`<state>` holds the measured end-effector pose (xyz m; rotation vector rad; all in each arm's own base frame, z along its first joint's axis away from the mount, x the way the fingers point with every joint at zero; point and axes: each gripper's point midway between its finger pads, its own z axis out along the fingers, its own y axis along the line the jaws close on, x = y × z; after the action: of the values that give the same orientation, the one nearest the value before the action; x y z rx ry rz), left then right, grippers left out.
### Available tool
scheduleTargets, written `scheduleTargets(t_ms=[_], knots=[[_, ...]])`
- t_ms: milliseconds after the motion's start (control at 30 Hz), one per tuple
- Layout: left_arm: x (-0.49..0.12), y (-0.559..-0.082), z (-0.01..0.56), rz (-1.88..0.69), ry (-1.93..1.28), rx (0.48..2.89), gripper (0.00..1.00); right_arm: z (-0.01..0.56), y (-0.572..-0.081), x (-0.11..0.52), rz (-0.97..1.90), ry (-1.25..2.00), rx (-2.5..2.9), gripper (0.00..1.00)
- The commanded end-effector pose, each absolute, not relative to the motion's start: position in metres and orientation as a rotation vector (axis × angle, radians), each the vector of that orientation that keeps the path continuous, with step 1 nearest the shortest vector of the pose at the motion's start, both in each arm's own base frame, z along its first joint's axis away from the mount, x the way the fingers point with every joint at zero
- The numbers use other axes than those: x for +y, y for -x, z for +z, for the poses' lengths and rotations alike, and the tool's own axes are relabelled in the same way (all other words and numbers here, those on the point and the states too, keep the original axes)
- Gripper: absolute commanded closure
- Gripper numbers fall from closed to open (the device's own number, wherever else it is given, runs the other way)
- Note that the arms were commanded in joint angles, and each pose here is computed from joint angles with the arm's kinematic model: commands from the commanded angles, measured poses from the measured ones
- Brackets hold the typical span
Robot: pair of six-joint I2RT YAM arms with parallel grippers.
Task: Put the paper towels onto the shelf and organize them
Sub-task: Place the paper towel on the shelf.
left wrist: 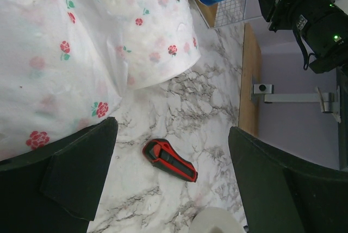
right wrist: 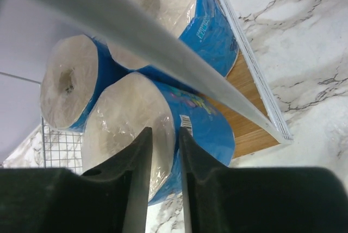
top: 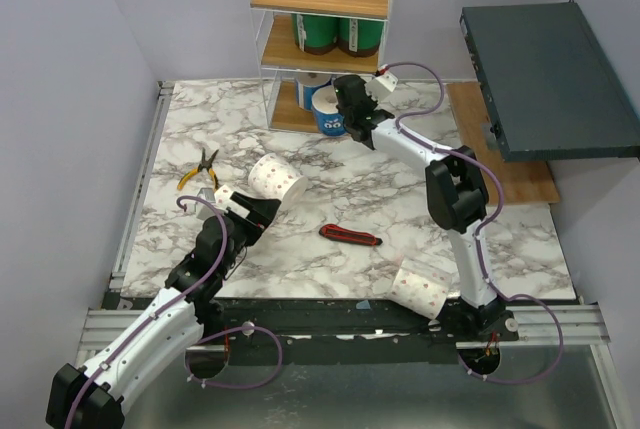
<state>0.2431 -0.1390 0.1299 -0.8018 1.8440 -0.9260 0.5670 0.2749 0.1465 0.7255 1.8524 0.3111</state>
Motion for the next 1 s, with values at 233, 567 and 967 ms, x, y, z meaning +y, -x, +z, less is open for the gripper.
scheduleTargets(t_ms=[233, 567, 967], knots=[[-0.123, -0.239, 0.106, -0.788, 0.816, 1.9, 0.06, 0.121, -0.564, 0.298, 0.401, -0.697, 1.921, 0.71], [-0.125, -0.24, 0.111, -0.806, 0.812, 1.892, 0.06, 0.14, -0.539, 0.281, 0.395, -0.675, 1.923, 0.48], [-0.128, -0.239, 0.124, -0.843, 0.805, 1.874, 0.06, 0.175, -0.517, 0.271, 0.434, -0.637, 1.904, 0.4]])
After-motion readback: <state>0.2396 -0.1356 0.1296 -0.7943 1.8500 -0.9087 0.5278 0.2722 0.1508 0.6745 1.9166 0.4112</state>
